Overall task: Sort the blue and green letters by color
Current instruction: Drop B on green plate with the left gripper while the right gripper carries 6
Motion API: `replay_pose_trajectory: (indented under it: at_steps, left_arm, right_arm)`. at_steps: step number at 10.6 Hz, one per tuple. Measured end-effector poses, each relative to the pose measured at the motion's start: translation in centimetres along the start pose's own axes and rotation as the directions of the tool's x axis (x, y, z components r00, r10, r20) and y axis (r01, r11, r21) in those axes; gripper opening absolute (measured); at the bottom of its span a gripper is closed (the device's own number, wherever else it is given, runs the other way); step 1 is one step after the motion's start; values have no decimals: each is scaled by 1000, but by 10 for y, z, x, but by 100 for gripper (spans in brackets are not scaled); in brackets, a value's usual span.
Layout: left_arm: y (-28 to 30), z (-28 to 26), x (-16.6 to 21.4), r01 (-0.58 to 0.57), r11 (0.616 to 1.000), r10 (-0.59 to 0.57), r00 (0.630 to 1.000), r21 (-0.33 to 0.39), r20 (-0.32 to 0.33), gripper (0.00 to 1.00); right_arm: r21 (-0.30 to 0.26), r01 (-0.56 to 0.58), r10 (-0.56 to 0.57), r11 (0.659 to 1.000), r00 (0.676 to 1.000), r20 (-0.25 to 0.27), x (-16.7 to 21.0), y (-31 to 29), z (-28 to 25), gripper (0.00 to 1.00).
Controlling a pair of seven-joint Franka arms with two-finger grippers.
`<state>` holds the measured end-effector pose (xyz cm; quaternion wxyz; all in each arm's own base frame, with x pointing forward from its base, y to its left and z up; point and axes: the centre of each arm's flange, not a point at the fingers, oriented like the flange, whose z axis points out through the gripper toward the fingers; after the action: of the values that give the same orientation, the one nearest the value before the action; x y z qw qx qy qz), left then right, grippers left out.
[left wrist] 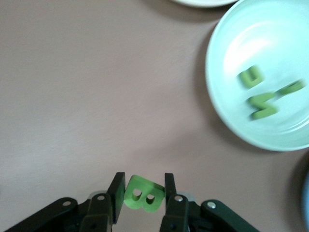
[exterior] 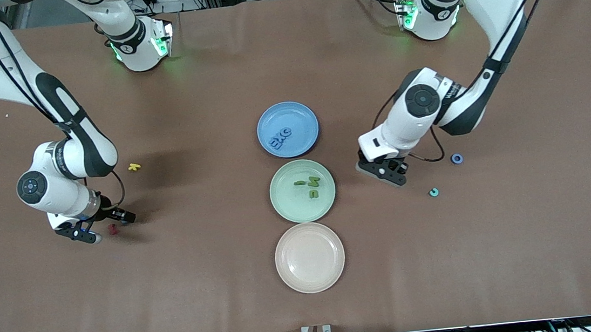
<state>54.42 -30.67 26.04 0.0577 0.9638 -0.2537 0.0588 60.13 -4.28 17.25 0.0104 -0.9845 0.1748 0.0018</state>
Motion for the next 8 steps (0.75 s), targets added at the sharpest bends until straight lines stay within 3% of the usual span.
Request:
replay_pose_trajectory:
  at_steps: [3,4,8]
  left_arm:
    - [71,0,28,140,989,-140,990,-35,12,37]
    - [95,2,36,192,980,-192,981,-55,8,37]
    - [156,21,67,322,941,-324,946,-103,-2,41]
  right_arm:
    - [-2,-2,2,1000,1000,-8,2,3,-2,34]
    - [-2,-1,1,1000,1000,-10,3,3,-3,28]
    - [2,8,-8,1000,1000,-22,3,-2,-4,28]
